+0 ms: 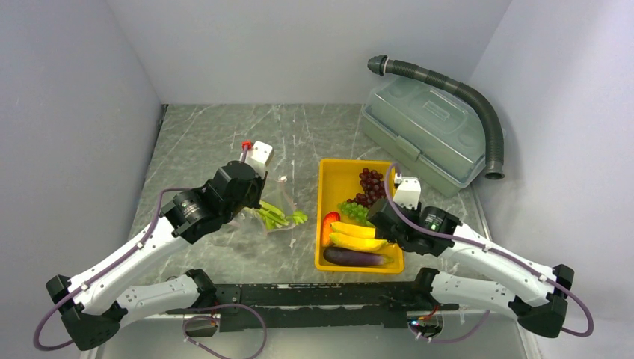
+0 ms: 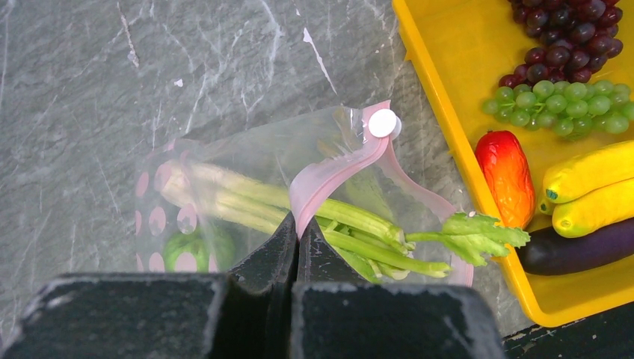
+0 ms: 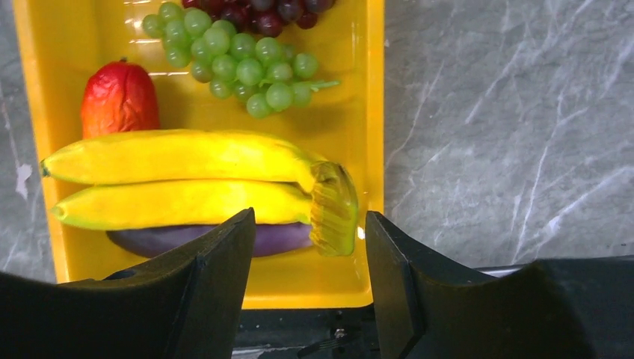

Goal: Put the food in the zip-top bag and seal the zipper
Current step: Pick up the fake fruit from the bin.

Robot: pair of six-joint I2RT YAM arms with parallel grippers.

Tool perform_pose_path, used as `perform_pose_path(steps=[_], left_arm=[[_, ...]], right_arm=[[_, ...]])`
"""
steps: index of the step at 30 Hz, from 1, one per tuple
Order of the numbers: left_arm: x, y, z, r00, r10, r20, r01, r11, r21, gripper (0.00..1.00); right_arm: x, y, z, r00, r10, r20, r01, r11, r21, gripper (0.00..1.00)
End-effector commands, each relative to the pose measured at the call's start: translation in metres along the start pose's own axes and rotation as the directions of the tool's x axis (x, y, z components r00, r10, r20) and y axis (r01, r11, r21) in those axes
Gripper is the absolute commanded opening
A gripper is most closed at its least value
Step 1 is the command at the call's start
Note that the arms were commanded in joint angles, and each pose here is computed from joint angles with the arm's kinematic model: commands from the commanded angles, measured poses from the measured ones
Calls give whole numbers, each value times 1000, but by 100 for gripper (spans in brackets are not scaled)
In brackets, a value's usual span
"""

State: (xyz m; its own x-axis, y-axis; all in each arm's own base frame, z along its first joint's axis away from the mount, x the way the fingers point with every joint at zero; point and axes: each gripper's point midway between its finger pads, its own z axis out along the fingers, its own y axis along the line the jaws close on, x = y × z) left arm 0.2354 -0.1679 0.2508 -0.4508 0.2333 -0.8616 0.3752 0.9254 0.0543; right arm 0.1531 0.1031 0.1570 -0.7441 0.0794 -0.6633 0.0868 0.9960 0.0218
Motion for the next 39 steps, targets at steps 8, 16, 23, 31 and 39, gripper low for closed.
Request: perform_pose_path(steps=[8, 16, 23, 31, 39], left_arm=[[-16, 0, -5, 997, -19, 70, 18, 1000, 16, 0], [-17, 0, -5, 997, -15, 69, 14, 1000, 18, 0], [-16, -2, -4, 998, -13, 63, 11, 1000, 21, 0], [-16, 0, -5, 998, -16, 65, 15, 1000, 17, 0], [-16, -1, -6, 998, -15, 68, 14, 1000, 20, 0]], right_arm=[[-1, -13, 35, 996, 88, -14, -88, 995, 55, 46], [13, 7, 39, 989, 117, -90, -122, 991, -59, 36], [12, 11, 32, 986, 136, -92, -146, 983, -107, 0], [-33, 9, 8, 991, 135, 26, -131, 985, -111, 0], [-96, 9, -16, 976, 107, 190, -92, 992, -86, 0]])
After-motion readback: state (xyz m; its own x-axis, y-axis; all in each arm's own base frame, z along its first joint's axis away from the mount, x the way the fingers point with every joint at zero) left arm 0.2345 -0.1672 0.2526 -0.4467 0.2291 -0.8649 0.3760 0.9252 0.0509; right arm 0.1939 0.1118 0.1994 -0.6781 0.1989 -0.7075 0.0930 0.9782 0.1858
